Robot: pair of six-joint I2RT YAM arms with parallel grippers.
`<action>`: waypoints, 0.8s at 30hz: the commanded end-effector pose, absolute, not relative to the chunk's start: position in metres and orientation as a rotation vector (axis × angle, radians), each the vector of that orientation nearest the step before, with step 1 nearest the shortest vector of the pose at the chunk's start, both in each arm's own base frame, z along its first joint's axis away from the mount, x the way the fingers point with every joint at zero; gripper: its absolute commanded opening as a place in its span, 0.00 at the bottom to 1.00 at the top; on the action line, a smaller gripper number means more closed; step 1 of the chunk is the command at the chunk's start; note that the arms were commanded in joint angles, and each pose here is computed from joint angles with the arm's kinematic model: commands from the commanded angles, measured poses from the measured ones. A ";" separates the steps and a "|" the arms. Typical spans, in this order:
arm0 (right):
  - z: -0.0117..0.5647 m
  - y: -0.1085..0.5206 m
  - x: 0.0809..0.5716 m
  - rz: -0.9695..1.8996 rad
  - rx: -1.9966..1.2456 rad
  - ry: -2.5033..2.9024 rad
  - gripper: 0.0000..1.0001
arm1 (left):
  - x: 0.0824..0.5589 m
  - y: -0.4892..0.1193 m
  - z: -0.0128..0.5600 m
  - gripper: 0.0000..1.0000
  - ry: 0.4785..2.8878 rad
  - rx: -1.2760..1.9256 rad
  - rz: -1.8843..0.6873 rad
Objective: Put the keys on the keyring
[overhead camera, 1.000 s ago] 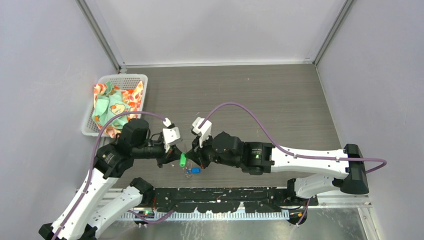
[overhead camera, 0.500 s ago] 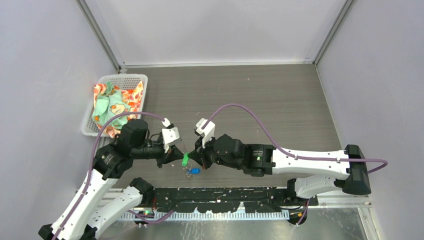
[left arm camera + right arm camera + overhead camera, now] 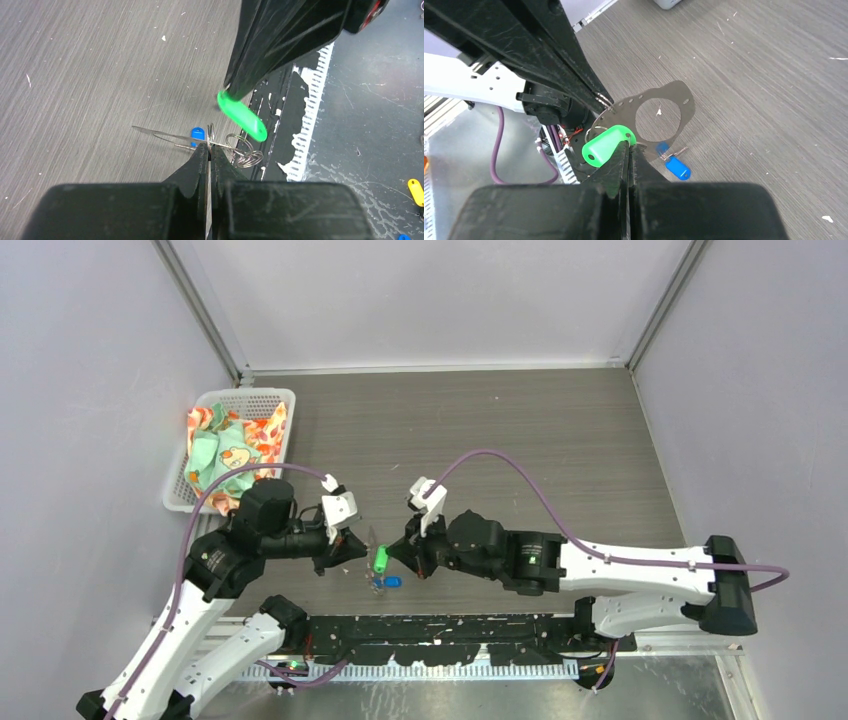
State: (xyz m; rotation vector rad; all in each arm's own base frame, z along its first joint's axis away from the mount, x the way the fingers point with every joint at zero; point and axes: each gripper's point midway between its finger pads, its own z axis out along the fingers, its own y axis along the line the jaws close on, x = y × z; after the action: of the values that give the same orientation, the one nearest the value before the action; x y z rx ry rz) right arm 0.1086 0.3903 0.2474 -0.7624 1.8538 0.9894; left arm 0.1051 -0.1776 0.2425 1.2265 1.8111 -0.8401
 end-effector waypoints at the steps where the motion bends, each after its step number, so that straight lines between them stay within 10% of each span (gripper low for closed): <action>1: 0.285 0.367 0.118 0.981 -0.698 1.739 0.01 | 0.113 -0.183 0.259 0.00 1.754 1.181 -0.832; 19: 0.115 0.256 0.194 -0.124 -0.543 2.131 0.01 | 0.111 -0.181 0.262 0.00 1.767 1.167 -0.838; 24: 0.086 0.322 0.159 0.215 -0.767 2.272 0.01 | 0.112 -0.181 0.261 0.01 1.771 1.172 -0.830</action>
State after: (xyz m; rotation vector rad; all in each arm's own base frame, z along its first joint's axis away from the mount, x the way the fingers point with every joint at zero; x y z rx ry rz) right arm 0.1806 0.2661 0.0818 -0.7331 2.2268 -0.1317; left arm 0.1086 -0.1773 0.2442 1.1822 1.8328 -0.8336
